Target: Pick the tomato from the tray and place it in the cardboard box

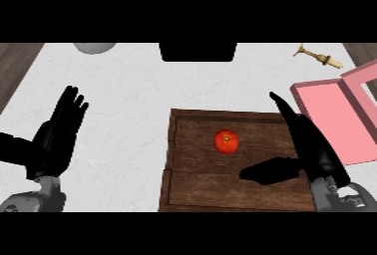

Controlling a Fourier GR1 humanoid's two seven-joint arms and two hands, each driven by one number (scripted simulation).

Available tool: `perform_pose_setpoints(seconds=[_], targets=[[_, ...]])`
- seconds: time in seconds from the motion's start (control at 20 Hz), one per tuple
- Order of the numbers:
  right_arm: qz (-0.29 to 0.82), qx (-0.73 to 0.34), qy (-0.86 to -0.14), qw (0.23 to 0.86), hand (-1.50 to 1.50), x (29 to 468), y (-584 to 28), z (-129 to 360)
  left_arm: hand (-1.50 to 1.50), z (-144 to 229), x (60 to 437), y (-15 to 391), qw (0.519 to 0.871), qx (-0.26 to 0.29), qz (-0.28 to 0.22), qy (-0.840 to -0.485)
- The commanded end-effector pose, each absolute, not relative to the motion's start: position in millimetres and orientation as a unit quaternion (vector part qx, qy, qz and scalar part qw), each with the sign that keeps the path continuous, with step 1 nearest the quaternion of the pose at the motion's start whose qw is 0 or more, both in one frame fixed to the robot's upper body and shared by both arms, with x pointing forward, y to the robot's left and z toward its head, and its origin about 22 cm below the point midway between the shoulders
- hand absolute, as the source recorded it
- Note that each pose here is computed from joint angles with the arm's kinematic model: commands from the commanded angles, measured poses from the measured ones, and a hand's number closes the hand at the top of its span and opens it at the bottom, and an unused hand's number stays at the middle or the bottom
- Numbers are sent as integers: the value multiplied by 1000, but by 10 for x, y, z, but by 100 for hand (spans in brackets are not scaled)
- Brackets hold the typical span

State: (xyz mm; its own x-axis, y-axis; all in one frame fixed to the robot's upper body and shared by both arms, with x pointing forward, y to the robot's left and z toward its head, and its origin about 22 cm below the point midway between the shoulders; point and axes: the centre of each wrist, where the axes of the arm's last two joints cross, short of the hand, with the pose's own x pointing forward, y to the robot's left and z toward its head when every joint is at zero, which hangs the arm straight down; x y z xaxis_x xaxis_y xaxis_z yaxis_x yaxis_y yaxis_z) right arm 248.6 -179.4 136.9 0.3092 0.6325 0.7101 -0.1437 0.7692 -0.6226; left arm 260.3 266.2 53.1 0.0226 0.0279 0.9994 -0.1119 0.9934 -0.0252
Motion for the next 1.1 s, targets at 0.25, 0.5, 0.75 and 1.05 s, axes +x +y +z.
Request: perform_pose_setpoints(seconds=[0.25,0.5,0.75,1.05], targets=[[245,-236,-500,796,-150,2567,-1650,1004,0,613,2534,2667,720,33,43,-692],[233,-246,-508,792,-150,2569,-1623,1153,0,543,2715,2620,715,34,58,-696],[230,-232,-503,800,-150,2751,-1740,950,0,477,2707,2638,715,28,48,-697],[236,-227,-495,805,-150,2750,-1392,922,0,702,2577,2631,712,34,48,-700]])
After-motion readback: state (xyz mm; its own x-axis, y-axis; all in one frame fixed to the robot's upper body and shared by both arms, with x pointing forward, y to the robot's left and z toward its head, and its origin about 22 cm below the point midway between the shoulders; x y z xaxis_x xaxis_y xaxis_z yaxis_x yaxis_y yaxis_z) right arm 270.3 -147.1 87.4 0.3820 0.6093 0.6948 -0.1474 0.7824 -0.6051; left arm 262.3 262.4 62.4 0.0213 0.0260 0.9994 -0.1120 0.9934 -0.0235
